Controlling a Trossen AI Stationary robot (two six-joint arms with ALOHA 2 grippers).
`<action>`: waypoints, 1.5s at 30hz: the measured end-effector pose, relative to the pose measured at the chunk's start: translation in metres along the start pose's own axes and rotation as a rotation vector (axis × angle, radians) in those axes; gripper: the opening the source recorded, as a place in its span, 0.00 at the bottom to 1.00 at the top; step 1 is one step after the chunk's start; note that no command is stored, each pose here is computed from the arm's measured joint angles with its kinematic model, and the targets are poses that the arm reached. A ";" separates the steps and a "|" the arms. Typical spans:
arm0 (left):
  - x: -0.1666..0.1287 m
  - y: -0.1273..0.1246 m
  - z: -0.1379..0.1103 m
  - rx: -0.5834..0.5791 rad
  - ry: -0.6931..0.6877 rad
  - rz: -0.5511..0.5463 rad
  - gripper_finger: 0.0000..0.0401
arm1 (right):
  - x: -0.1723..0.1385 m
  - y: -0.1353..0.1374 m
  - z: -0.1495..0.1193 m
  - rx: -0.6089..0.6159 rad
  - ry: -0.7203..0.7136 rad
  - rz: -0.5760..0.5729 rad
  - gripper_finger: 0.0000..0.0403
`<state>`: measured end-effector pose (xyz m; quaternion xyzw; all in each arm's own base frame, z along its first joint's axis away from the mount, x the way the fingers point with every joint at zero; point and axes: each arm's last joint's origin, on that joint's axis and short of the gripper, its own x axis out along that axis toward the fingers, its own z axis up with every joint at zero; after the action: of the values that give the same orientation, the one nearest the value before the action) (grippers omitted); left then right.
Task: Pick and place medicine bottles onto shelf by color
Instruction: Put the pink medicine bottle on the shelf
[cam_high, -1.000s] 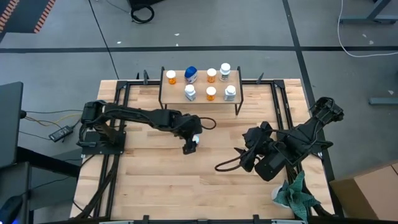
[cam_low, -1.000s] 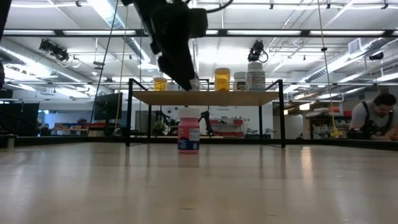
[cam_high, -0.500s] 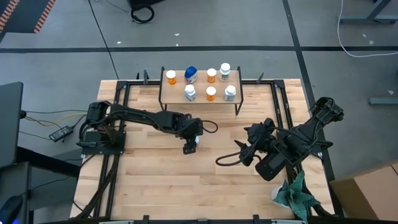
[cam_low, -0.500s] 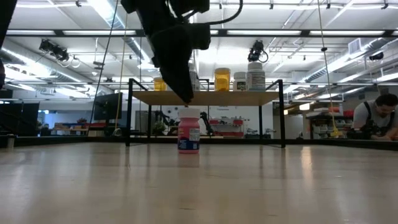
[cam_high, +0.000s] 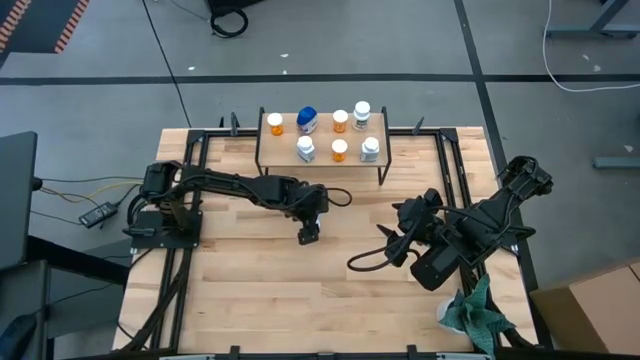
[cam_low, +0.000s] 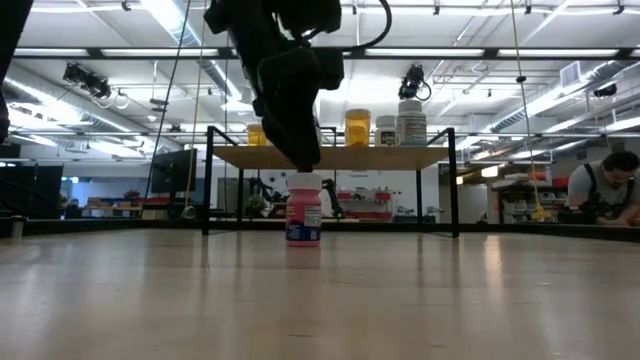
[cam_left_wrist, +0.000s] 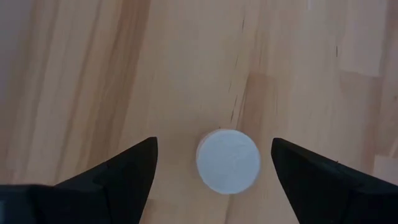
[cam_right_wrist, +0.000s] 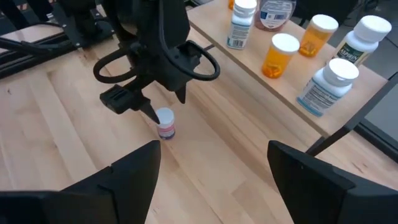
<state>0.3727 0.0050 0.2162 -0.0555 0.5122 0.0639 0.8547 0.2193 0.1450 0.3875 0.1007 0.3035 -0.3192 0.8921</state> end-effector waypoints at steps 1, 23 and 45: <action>0.000 0.000 0.000 0.000 0.001 0.000 0.80 | 0.000 0.000 0.000 0.000 0.000 0.000 0.75; 0.014 -0.004 -0.003 -0.018 0.033 0.000 0.79 | 0.000 0.000 0.000 0.009 -0.015 -0.005 0.75; 0.020 -0.012 -0.005 -0.015 0.044 -0.007 0.67 | 0.000 0.000 0.000 0.005 -0.015 -0.005 0.75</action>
<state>0.3797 -0.0070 0.1961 -0.0653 0.5303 0.0636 0.8429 0.2194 0.1447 0.3879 0.0995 0.2961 -0.3230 0.8933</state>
